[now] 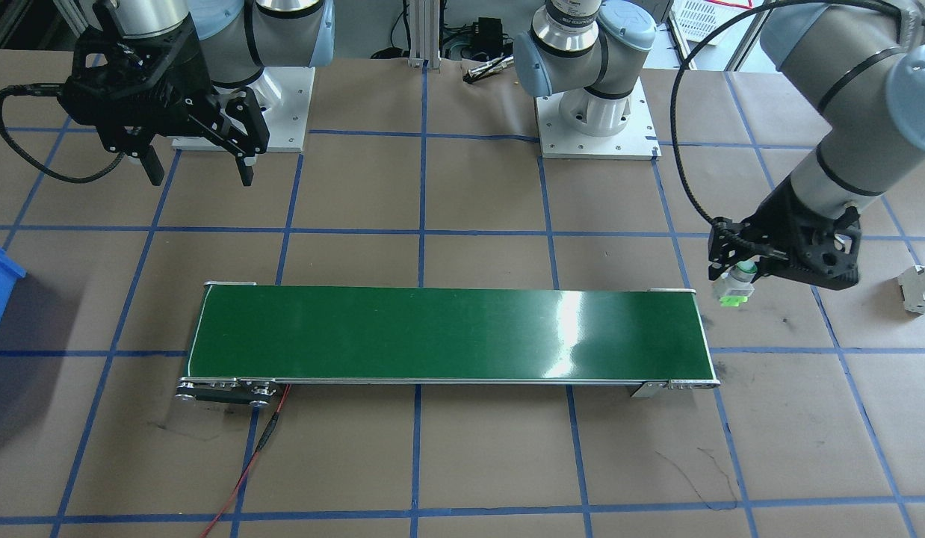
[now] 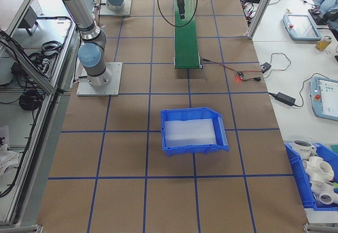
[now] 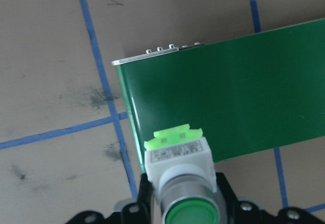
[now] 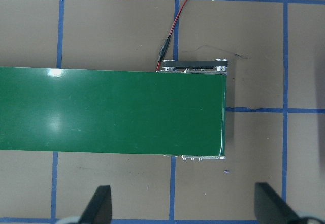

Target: Move button from left to right

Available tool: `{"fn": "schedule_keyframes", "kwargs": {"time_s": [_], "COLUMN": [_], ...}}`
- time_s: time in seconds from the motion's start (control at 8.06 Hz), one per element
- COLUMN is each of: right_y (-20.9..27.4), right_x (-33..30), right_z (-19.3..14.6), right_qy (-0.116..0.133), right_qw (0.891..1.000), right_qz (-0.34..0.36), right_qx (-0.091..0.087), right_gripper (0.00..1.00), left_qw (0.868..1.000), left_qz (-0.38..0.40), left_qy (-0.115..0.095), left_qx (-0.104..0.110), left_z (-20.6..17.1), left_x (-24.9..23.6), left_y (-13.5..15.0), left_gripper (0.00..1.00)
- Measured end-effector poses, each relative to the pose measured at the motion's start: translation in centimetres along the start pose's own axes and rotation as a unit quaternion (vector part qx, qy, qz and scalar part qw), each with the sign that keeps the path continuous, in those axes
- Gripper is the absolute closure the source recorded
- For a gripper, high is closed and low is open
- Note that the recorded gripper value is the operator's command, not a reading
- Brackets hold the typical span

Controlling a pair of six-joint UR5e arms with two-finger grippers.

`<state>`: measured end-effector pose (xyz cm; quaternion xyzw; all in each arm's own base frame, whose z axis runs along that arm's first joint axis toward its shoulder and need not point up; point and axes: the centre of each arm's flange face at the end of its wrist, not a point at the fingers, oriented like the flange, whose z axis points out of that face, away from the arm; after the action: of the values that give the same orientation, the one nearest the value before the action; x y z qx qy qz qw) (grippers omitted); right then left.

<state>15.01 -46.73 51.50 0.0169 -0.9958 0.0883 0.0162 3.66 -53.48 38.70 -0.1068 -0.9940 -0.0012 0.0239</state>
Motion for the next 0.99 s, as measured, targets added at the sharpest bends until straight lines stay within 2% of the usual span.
{"fn": "schedule_keyframes", "kwargs": {"time_s": [0.25, 0.62, 0.87, 0.99], "right_y": [0.0, 0.0, 0.0, 0.0], "right_x": [0.0, 0.0, 0.0, 0.0], "right_z": [0.0, 0.1, 0.1, 0.1], "right_qy": [0.0, 0.0, 0.0, 0.0], "right_qw": [1.0, 1.0, 1.0, 1.0], "right_qz": [0.0, 0.0, 0.0, 0.0], "right_qx": [0.0, -0.001, -0.001, -0.001], "right_gripper": [0.0, 0.0, 0.0, 0.0], "left_qw": [0.999, 0.996, 0.994, 0.993], "left_qz": [0.015, 0.043, 0.065, 0.068], "left_qy": [0.013, 0.031, 0.026, 0.024], "left_qx": [-0.025, -0.065, -0.087, -0.09], "left_z": [3.3, 8.4, 11.3, 12.0], "left_x": [1.2, 0.4, -0.7, -0.9], "left_y": [-0.9, -2.4, -3.2, -3.4], "left_gripper": [1.0, 1.0, 1.0, 0.74]}}
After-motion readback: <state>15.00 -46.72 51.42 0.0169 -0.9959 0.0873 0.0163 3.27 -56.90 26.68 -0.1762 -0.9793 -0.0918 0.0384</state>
